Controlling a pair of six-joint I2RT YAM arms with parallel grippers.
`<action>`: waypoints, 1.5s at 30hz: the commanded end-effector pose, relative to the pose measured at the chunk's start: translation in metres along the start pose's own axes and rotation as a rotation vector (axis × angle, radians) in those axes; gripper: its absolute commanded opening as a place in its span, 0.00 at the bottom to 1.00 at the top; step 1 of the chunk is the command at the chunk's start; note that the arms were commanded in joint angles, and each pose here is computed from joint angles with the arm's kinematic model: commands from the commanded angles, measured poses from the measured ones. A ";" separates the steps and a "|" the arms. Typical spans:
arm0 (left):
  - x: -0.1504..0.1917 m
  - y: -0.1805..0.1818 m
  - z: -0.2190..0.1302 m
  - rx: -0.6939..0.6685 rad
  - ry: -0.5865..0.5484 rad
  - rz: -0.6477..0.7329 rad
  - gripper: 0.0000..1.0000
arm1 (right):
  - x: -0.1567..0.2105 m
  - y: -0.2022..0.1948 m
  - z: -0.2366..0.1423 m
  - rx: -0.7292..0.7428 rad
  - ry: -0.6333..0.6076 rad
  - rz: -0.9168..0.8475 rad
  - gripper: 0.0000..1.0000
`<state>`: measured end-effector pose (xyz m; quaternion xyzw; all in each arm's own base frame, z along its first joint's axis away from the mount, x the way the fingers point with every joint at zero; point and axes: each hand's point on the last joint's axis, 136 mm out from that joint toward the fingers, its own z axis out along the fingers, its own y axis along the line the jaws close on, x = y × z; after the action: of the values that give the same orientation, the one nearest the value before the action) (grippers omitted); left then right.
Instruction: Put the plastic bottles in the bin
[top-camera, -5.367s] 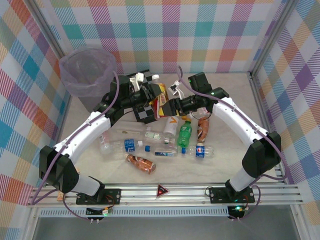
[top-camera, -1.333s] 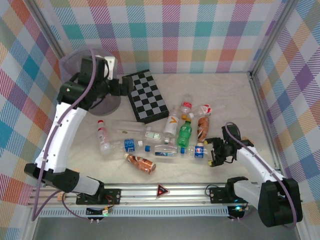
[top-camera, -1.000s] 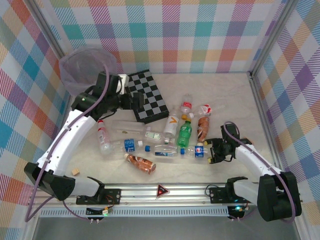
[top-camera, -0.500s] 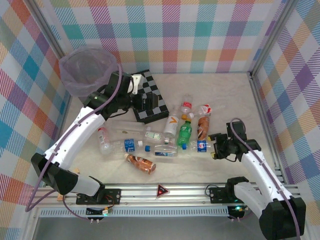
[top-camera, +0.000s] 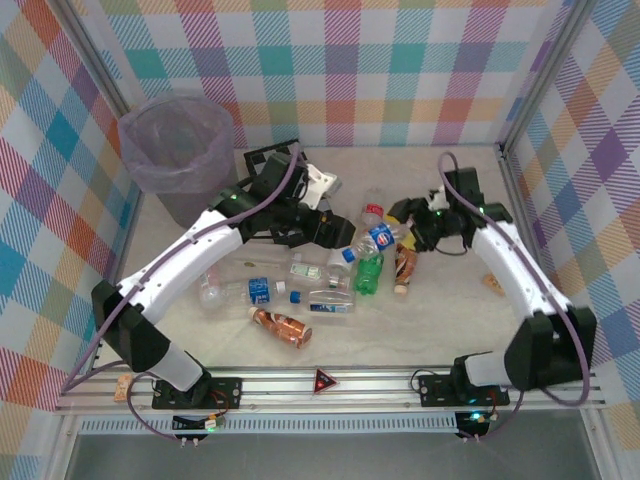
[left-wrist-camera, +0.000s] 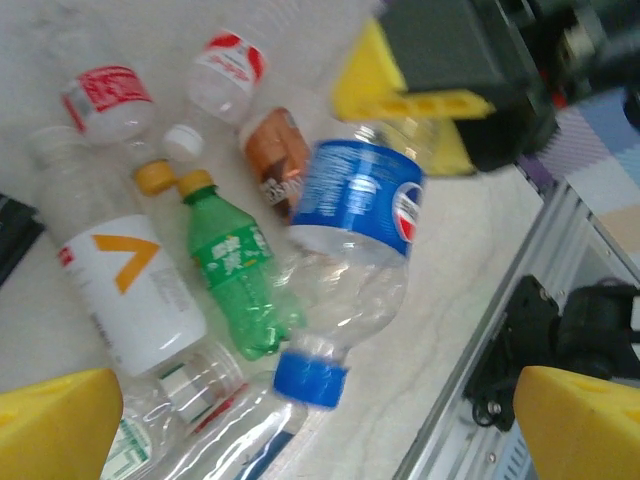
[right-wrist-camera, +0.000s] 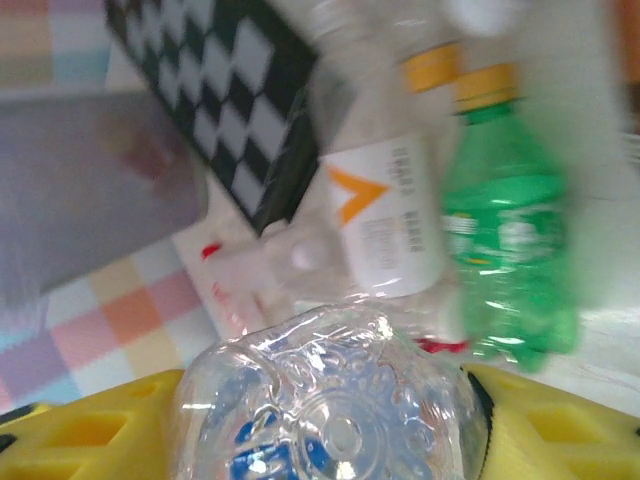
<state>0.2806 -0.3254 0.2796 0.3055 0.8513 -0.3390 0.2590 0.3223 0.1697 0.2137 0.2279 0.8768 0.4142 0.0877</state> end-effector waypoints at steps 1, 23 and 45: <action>-0.002 -0.021 0.009 0.081 0.017 0.081 1.00 | 0.024 0.054 -0.003 -0.179 0.184 -0.247 0.47; 0.007 0.001 0.049 -0.022 0.065 0.054 0.55 | 0.014 0.078 0.016 -0.249 0.264 -0.277 0.46; -0.004 0.008 0.044 -0.080 0.033 0.057 0.44 | -0.018 0.086 -0.029 -0.164 0.111 -0.310 0.87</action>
<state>0.2937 -0.3504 0.2411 0.3196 0.8657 -0.2942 0.2489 0.3607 0.2038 0.2851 0.0498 0.8648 0.4882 0.1064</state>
